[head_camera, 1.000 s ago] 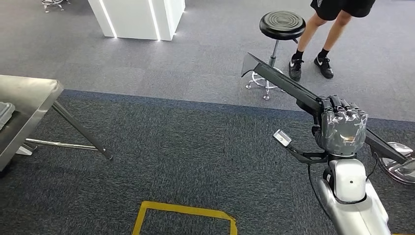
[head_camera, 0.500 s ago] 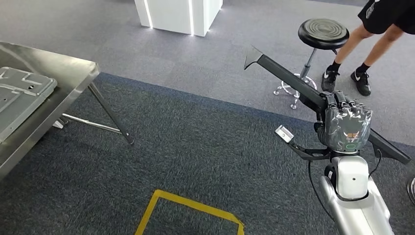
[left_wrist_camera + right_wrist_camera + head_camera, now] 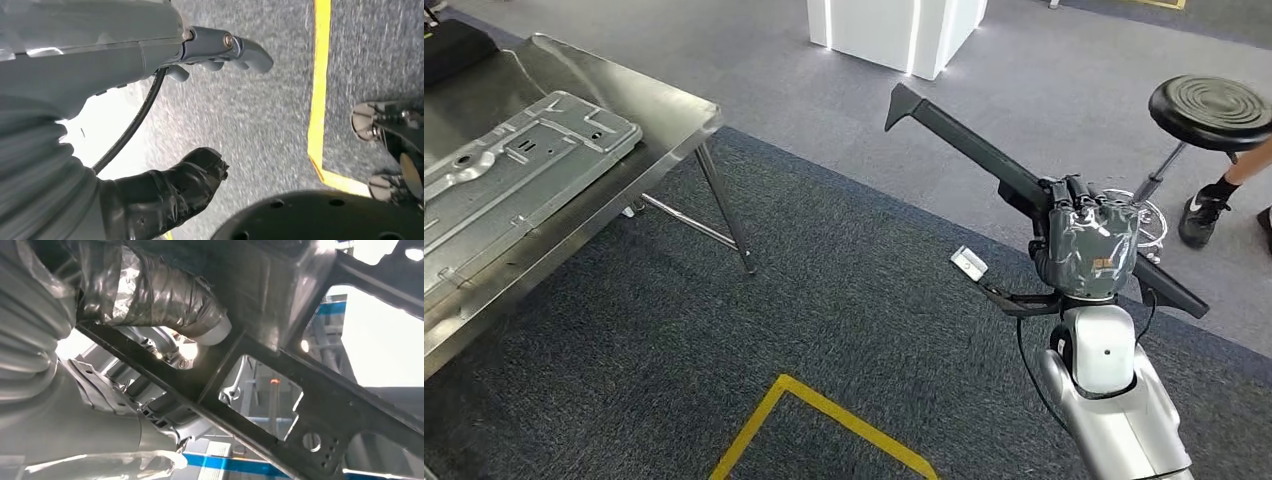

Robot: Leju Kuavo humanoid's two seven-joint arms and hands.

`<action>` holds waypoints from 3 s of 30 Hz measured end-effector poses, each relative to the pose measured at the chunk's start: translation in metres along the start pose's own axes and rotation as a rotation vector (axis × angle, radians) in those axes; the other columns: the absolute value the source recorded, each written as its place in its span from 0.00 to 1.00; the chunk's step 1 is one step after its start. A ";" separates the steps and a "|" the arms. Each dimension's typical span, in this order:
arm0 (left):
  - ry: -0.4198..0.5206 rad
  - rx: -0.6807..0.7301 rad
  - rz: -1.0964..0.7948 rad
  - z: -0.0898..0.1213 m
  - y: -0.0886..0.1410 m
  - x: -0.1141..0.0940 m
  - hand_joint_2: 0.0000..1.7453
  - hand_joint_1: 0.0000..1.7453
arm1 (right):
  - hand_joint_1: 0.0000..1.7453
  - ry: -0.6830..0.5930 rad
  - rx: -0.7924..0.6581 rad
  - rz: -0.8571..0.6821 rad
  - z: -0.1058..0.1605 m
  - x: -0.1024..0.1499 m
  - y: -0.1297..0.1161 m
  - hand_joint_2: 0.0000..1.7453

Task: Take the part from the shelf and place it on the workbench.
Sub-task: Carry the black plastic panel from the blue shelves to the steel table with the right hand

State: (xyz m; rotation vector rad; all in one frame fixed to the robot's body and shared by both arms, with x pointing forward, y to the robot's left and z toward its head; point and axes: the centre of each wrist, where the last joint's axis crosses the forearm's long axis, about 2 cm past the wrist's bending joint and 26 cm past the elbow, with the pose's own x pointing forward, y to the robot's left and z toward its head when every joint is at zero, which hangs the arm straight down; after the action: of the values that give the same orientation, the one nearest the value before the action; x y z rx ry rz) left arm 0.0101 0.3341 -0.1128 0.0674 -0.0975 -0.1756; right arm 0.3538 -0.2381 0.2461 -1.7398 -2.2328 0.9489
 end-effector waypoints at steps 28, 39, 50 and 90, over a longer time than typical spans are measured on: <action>0.001 -0.027 -0.113 0.002 -0.054 0.010 1.00 0.00 | 1.00 -0.016 0.141 0.285 0.112 -0.103 -0.072 1.00; 0.054 -0.051 -0.028 0.001 -0.038 -0.002 1.00 0.00 | 1.00 0.018 0.089 0.200 0.018 -0.046 -0.007 1.00; 0.085 -0.059 -0.029 0.002 -0.039 -0.012 1.00 0.00 | 1.00 -0.050 0.116 0.213 0.014 -0.039 0.001 1.00; 0.030 -0.027 -0.157 0.000 -0.025 -0.002 1.00 0.00 | 1.00 -0.194 0.221 0.361 -0.007 -0.043 0.003 1.00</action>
State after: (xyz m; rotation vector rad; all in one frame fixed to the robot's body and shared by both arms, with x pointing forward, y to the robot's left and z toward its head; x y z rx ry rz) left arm 0.0042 0.3098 -0.1144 0.0508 -0.0597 -0.3327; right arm 0.3731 -0.2740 0.2610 -2.0575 -1.8539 1.4347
